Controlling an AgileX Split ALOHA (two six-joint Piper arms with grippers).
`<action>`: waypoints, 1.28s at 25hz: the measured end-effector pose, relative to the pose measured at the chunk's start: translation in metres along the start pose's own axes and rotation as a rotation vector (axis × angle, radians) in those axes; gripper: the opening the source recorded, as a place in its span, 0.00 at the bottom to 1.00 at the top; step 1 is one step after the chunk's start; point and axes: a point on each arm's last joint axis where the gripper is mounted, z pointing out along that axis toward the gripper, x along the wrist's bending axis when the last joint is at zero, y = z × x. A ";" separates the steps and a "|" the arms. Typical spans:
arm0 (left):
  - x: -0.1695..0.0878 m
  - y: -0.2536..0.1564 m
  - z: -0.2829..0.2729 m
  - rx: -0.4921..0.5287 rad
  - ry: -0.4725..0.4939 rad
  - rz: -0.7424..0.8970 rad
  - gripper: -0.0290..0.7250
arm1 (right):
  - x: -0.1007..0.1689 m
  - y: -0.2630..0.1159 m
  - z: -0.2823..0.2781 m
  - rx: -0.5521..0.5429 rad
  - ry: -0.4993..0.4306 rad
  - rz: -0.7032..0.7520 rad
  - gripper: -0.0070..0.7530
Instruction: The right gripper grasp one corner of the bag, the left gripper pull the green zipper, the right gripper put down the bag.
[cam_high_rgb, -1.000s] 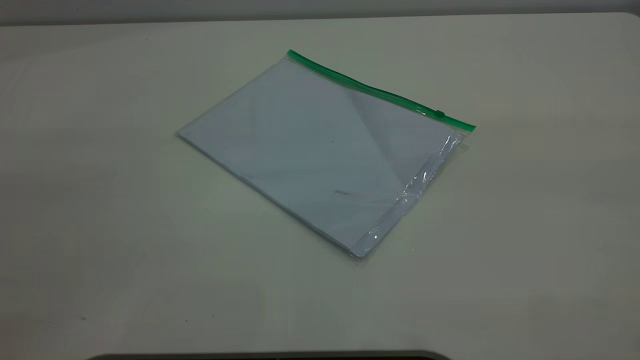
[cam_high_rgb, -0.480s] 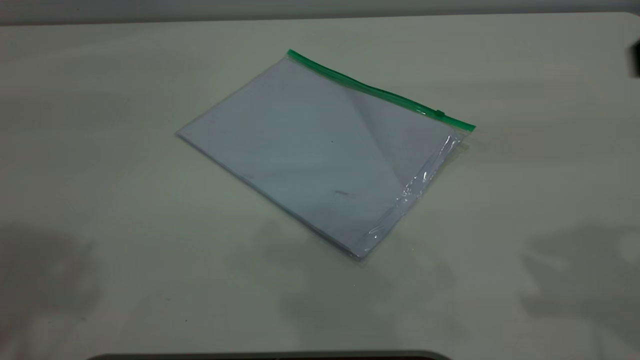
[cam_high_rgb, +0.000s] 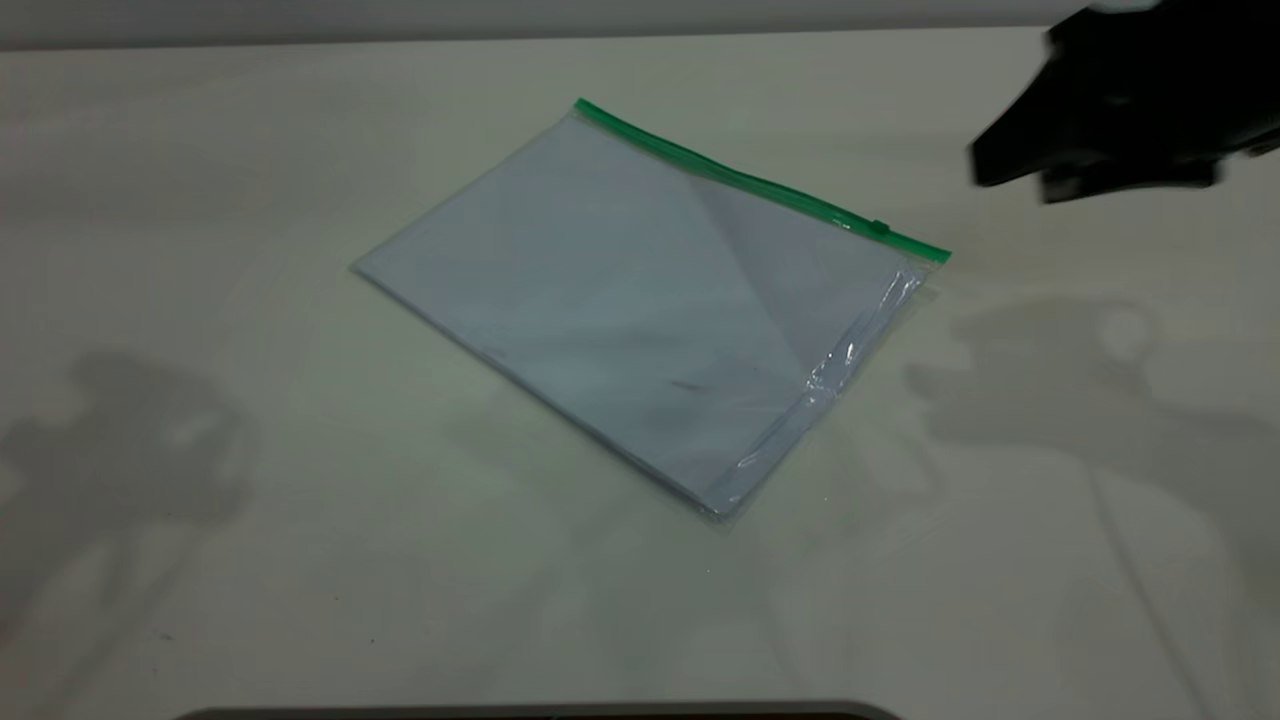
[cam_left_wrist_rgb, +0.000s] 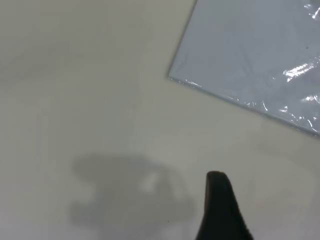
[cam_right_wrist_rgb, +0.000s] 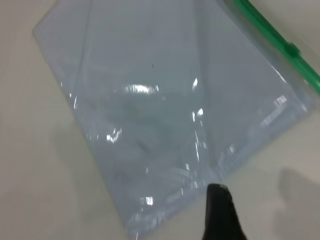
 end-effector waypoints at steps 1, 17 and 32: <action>0.001 0.000 0.003 0.008 -0.003 0.000 0.76 | -0.005 0.002 0.013 0.009 0.015 0.003 0.69; 0.002 0.003 0.007 0.002 0.000 0.001 0.76 | -0.099 0.011 0.097 0.070 0.173 0.061 0.69; 0.002 0.004 0.007 -0.005 -0.009 -0.013 0.76 | -0.105 0.004 0.129 0.048 0.312 0.109 0.69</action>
